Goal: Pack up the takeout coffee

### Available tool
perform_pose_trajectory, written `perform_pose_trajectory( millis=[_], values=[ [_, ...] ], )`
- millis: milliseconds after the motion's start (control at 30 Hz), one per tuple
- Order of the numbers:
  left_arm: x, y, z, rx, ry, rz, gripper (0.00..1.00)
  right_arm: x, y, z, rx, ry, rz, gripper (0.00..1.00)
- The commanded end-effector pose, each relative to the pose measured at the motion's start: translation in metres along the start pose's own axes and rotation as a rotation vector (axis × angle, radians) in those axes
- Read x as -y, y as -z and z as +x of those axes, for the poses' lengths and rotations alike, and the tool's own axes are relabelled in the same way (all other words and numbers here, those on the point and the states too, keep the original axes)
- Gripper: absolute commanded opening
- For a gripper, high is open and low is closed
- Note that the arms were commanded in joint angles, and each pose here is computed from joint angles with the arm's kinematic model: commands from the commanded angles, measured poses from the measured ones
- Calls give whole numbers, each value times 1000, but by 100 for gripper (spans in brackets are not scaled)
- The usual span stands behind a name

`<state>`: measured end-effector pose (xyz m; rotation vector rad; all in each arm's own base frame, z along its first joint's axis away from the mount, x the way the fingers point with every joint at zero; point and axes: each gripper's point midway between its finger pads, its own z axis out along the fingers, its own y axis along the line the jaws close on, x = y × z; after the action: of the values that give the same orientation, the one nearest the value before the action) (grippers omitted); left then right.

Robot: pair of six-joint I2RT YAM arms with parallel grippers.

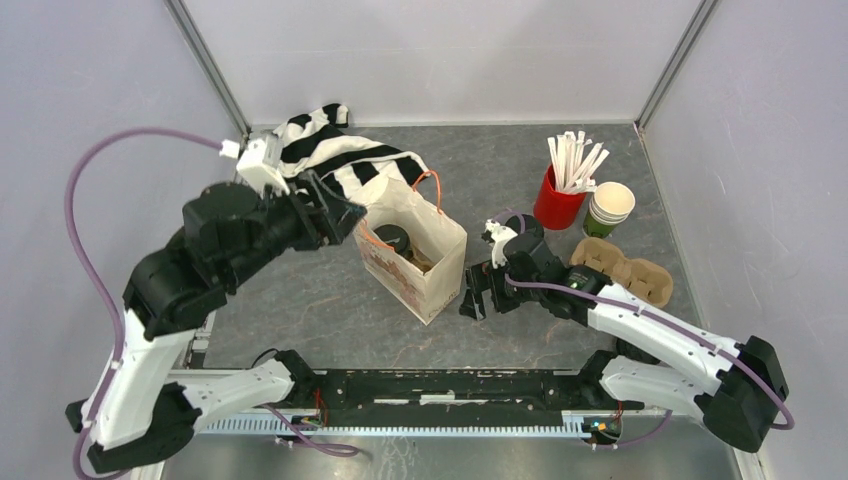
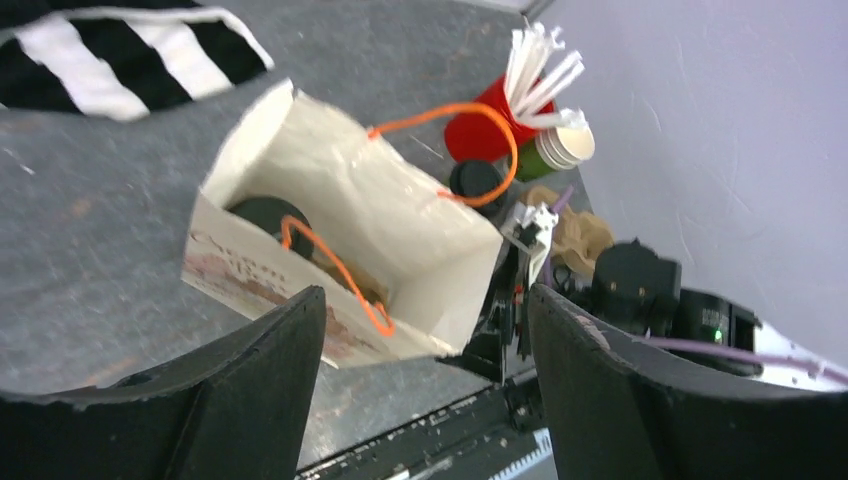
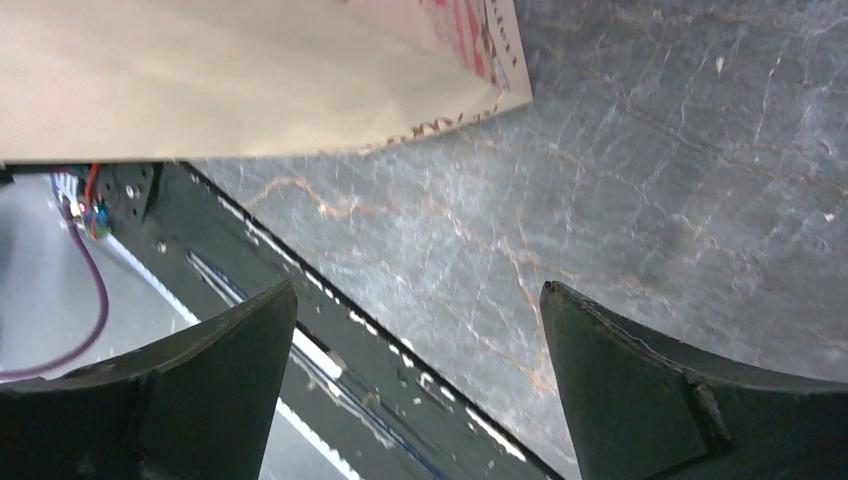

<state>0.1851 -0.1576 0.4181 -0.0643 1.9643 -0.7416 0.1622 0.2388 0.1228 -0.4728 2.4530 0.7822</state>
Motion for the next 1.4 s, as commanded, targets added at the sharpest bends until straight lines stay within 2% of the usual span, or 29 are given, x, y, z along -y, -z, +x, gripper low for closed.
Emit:
perform_pose_trajectory(
  millis=[0, 100, 200, 333, 500, 667, 800, 967, 1100, 1367],
  values=[
    [-1, -11, -30, 25, -150, -103, 81, -7, -9, -58, 255, -63, 3, 98],
    [7, -23, -40, 21, -150, -130, 82, 11, -11, -71, 301, -57, 108, 98],
    [10, -33, -42, 7, -126, -148, 83, 14, -13, -83, 332, -43, 112, 98],
    [3, -50, -39, -37, -87, -183, 83, 28, -17, -89, 311, -48, 151, 98],
    [-60, -63, -43, -113, -52, -335, 82, 45, -11, -113, 324, -13, 199, 98],
    [-98, -83, -28, -207, -43, -394, 81, 57, 2, -121, 227, 88, 280, 98],
    [-91, -101, -16, -218, 16, -304, 80, 69, 45, -132, 201, 191, 411, 98],
    [-93, -109, -1, -228, 54, -271, 79, 105, 85, -118, 72, 187, 629, 98],
    [-92, -107, -1, -214, 61, -265, 79, 124, 87, -122, 41, 125, 657, 98],
    [-88, -106, 6, -221, 84, -233, 79, 135, 55, -135, -35, 59, 571, 98]
  ],
)
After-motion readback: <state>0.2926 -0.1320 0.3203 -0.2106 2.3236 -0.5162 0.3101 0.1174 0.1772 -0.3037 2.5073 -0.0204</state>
